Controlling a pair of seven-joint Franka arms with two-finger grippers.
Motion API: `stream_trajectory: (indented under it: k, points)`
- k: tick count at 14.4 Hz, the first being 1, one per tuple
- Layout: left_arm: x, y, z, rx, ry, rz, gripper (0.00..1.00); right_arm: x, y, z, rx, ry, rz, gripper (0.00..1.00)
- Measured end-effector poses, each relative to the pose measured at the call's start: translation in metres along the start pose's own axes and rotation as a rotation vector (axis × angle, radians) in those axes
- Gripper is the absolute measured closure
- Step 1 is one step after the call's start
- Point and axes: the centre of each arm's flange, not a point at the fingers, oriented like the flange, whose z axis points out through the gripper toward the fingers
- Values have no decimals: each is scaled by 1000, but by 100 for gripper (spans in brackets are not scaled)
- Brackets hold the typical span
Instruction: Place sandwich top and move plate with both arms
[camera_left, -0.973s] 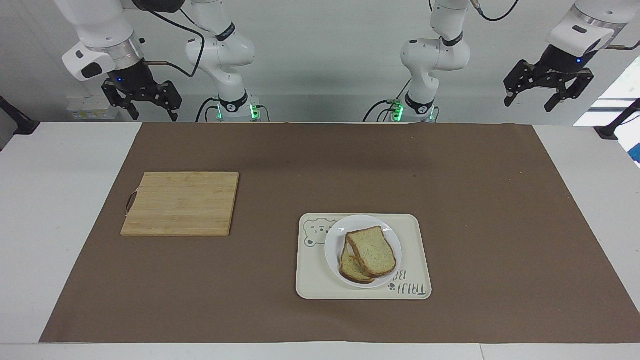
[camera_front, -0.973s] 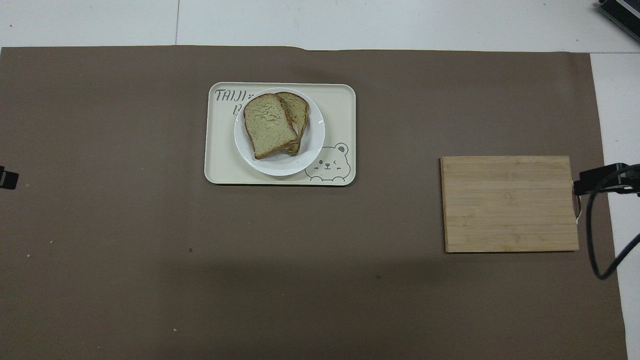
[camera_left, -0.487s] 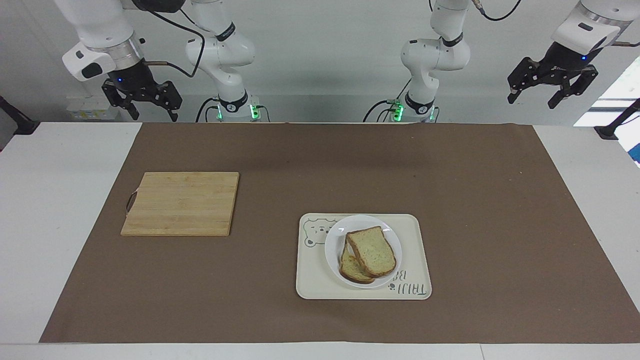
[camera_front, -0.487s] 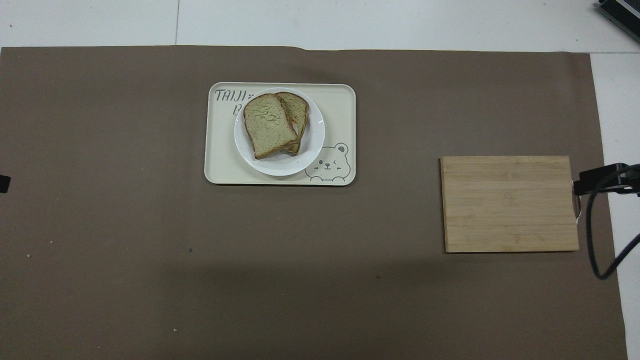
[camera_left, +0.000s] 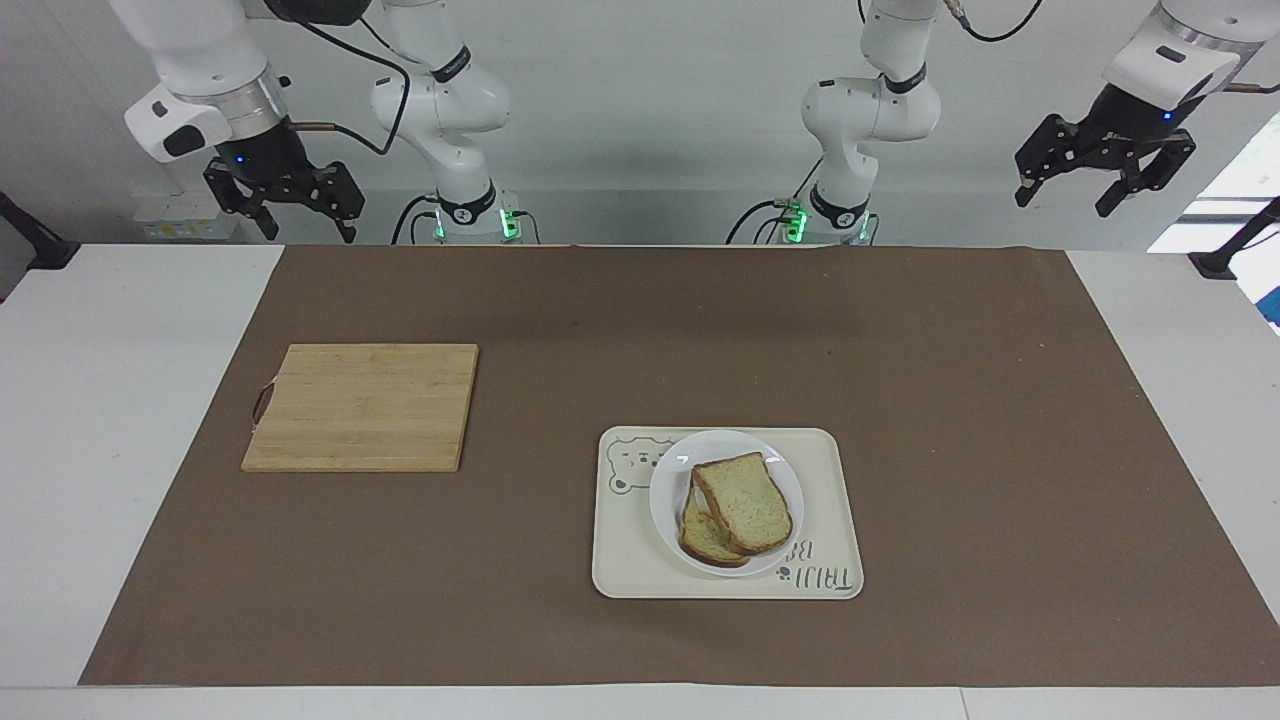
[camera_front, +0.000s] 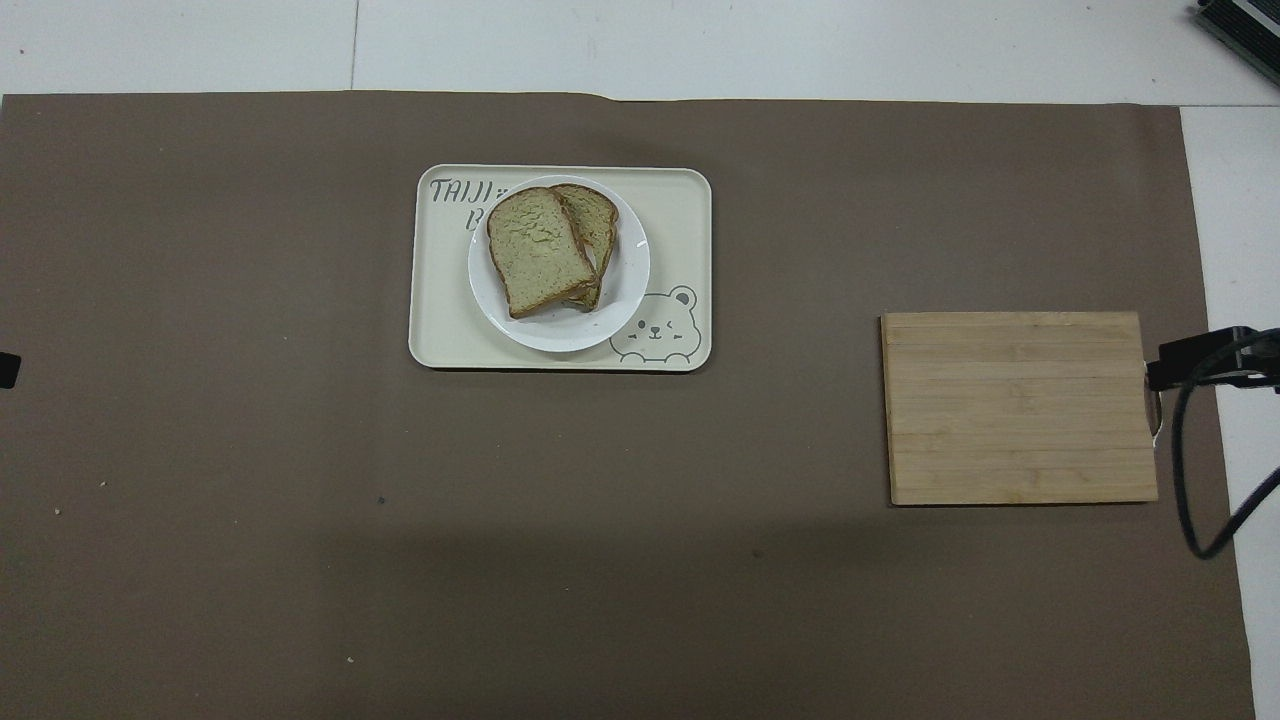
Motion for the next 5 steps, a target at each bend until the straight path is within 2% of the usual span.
stream_trajectory:
  k: [5]
  points:
    - [-2,0,1,-1,-10,-7,0,0,0,0,0,0,0,0]
